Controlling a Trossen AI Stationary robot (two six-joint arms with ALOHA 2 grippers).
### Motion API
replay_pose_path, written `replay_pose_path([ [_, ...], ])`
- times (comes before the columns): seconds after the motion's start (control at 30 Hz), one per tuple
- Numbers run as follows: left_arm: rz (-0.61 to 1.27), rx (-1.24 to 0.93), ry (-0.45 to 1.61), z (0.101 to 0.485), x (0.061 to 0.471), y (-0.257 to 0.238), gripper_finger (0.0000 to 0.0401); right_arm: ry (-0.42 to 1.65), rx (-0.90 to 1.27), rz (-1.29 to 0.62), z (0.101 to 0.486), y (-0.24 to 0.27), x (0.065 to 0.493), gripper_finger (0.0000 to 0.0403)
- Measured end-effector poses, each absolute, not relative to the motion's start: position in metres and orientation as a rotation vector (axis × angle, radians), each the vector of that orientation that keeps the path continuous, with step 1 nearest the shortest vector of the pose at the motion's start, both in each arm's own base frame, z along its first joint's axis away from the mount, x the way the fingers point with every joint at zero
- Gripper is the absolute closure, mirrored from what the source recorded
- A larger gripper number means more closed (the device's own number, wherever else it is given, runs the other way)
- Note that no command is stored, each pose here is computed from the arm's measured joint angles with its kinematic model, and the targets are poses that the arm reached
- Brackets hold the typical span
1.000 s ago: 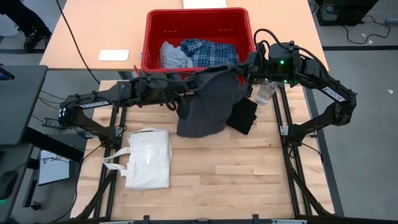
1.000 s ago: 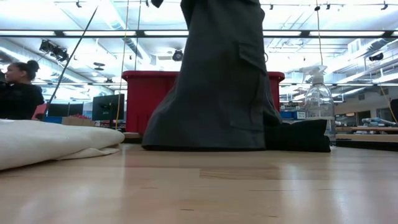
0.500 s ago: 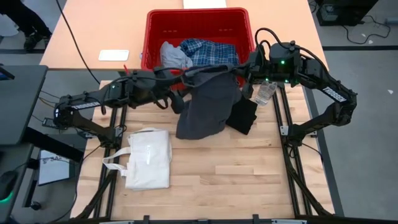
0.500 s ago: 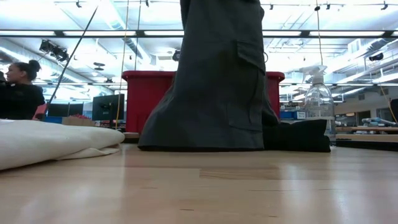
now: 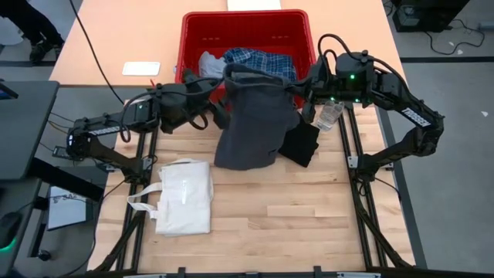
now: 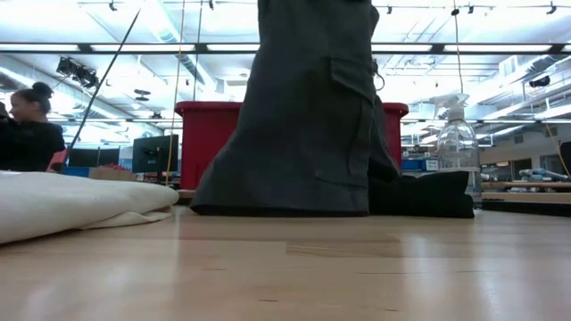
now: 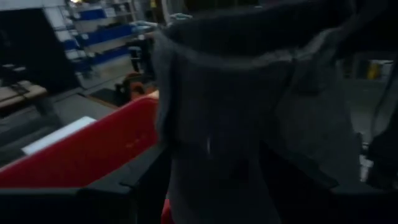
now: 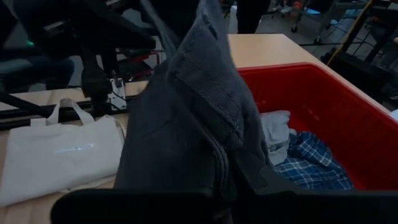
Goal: Fold Laundry from Bin
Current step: Fold the gray shorts
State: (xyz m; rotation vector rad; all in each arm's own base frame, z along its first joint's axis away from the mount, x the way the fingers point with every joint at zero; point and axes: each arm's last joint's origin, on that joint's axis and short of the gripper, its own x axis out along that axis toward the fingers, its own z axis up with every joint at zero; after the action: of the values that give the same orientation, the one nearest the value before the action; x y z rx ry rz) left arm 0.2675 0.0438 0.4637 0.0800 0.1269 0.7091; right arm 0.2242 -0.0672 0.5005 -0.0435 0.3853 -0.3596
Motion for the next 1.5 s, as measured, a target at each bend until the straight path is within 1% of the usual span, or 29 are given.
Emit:
replay_pose_path([
  [0.13, 0.789, 0.097, 0.135, 0.464, 0.266, 0.047, 0.0156, 0.387, -0.044, -0.359, 0.5, -0.067, 0.224, 0.0382],
  [0.33, 0.797, 0.141, 0.151, 0.464, 0.265, 0.053, 0.0156, 0.391, -0.071, -0.337, 0.5, -0.067, 0.225, 0.0382],
  [0.43, 0.683, 0.16, 0.129, 0.466, 0.267, 0.056, 0.0156, 0.391, -0.081, -0.31, 0.5, -0.066, 0.225, 0.0382],
  [0.53, 0.524, 0.148, 0.105, 0.467, 0.267, 0.064, 0.0156, 0.392, -0.087, -0.305, 0.5, -0.066, 0.225, 0.0382],
  [0.6, 0.47, 0.118, 0.094, 0.467, 0.266, 0.071, 0.0162, 0.392, -0.088, -0.304, 0.5, -0.066, 0.225, 0.0382],
  [0.67, 0.468, 0.097, 0.093, 0.467, 0.265, 0.078, 0.0181, 0.392, -0.089, -0.304, 0.5, -0.066, 0.225, 0.0382],
  [0.73, 0.466, 0.095, 0.097, 0.467, 0.263, 0.083, 0.0217, 0.393, -0.094, -0.306, 0.5, -0.067, 0.225, 0.0382],
  [0.8, 0.45, 0.094, 0.096, 0.467, 0.262, 0.087, 0.0268, 0.397, -0.116, -0.313, 0.5, -0.069, 0.224, 0.0382],
  [0.9, 0.397, 0.103, 0.087, 0.47, 0.256, 0.094, 0.0357, 0.408, -0.185, -0.355, 0.5, -0.076, 0.226, 0.0382],
  [0.93, 0.386, 0.102, 0.077, 0.475, 0.253, 0.096, 0.0378, 0.416, -0.225, -0.374, 0.499, -0.079, 0.227, 0.0382],
  [0.97, 0.377, 0.095, 0.052, 0.482, 0.249, 0.097, 0.0385, 0.419, -0.277, -0.387, 0.499, -0.081, 0.23, 0.0382],
  [1.03, 0.38, 0.102, 0.0, 0.502, 0.24, 0.097, 0.0385, 0.417, -0.384, -0.423, 0.502, -0.083, 0.232, 0.0382],
  [1.1, 0.376, 0.123, -0.067, 0.527, 0.227, 0.092, 0.0385, 0.37, -0.47, -0.476, 0.509, -0.084, 0.235, 0.0382],
  [1.17, 0.357, 0.143, -0.121, 0.549, 0.215, 0.083, 0.0386, 0.297, -0.517, -0.473, 0.517, -0.079, 0.237, 0.0382],
  [1.23, 0.313, 0.133, -0.131, 0.561, 0.208, 0.072, 0.0388, 0.238, -0.529, -0.444, 0.522, -0.071, 0.239, 0.0382],
  [1.3, 0.261, 0.102, -0.094, 0.563, 0.205, 0.06, 0.0388, 0.219, -0.531, -0.385, 0.523, -0.062, 0.238, 0.0382],
  [1.4, 0.179, 0.007, 0.011, 0.551, 0.211, 0.042, 0.0387, 0.293, -0.484, -0.285, 0.514, -0.049, 0.237, 0.0382],
  [1.5, 0.105, -0.113, 0.156, 0.528, 0.227, 0.019, 0.0387, 0.433, -0.291, -0.151, 0.496, -0.034, 0.234, 0.0382],
])
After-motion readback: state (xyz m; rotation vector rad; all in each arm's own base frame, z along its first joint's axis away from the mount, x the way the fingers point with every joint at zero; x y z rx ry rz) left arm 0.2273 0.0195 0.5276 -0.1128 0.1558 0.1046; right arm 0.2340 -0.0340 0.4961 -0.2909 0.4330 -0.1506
